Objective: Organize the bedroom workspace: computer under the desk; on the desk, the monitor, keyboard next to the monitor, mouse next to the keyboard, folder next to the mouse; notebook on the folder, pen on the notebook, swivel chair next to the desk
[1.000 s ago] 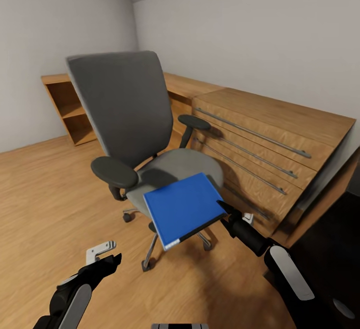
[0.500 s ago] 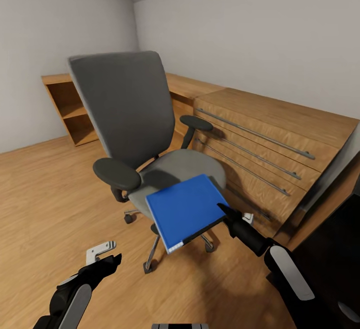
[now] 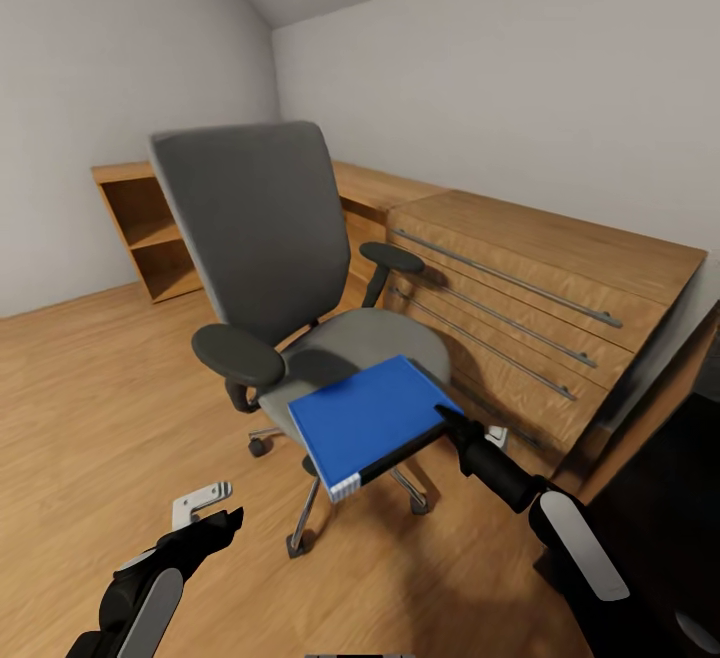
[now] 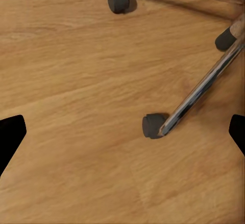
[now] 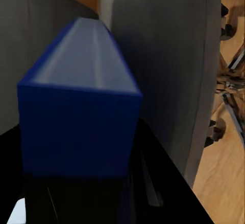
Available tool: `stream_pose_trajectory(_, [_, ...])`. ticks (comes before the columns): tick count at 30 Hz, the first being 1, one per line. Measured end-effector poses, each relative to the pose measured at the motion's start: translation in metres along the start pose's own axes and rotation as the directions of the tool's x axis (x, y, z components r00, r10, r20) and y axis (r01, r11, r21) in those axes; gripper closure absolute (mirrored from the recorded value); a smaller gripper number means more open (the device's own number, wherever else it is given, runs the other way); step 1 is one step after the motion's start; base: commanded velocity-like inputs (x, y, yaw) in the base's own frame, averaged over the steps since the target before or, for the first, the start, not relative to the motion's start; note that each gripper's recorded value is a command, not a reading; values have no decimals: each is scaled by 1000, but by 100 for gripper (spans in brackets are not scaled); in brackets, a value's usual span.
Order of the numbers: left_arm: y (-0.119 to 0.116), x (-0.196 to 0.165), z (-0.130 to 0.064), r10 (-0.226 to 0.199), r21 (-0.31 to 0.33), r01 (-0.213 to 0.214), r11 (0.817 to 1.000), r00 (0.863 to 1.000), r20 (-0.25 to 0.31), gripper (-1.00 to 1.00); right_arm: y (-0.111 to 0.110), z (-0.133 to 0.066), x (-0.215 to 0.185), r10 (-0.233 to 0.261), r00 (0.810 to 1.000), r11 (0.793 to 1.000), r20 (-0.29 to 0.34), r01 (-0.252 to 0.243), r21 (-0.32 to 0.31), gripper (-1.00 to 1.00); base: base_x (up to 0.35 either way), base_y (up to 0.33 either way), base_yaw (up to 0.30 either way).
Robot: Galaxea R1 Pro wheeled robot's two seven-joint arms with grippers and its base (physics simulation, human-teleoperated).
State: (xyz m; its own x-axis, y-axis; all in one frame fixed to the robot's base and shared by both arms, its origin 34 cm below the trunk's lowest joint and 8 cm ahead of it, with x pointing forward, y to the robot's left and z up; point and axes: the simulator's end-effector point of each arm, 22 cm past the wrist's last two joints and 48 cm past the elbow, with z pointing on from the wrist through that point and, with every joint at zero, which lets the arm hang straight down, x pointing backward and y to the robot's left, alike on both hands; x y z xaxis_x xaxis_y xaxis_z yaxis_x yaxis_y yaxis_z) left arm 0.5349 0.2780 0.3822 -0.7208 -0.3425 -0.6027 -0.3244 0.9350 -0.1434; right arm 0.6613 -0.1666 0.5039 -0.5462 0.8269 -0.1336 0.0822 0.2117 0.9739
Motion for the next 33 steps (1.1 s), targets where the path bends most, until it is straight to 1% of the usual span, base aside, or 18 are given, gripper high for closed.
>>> stream_pose_trajectory(9, [-2, -15, -12, -3, 5, 3, 1000, 999, 40, -100, 24, -5, -5, -22, 1000, 999, 16, 23, -37, 100, -17, -5, 0])
stream_pose_trajectory(18, [-6, -29, -23, -8, 19, 6, 1000, 997, 73, -100, 49, -10, -9, -46, 999, 996, 30, 48, -72, 100, -231, -164, 0])
stream_pose_trajectory(22, [-8, -34, -29, -10, 26, 8, 1000, 996, 87, -100, 59, -13, -12, -56, 998, 995, 37, 59, -86, 100, -114, -59, 0])
stream_pose_trajectory(26, [-9, -40, -34, -13, 32, 10, 999, 995, 102, -100, 72, -17, -13, -67, 997, 992, 43, 71, -107, 100, -257, -10, 0])
stream_pose_trajectory(28, [-9, -43, -37, -16, 34, 12, 999, 994, 109, -100, 94, -20, -13, -87, 995, 985, 50, 94, -147, 100, -163, -3, 0])
stream_pose_trajectory(29, [-9, -45, -39, -16, 36, 12, 999, 993, 113, -100, 101, -21, -13, -96, 994, 982, 53, 103, -158, 100, -74, -1, 0])
stream_pose_trajectory(31, [-10, -48, -42, -19, 39, 14, 999, 993, 120, -100, 130, -27, -14, -129, 989, 969, 71, 141, -204, 100, -31, 0, 0])
stream_pose_trajectory(33, [-11, -50, -44, -20, 42, 15, 999, 992, 128, -100, 140, -31, -15, -146, 986, 963, 82, 161, -218, 100, -16, 0, 0])
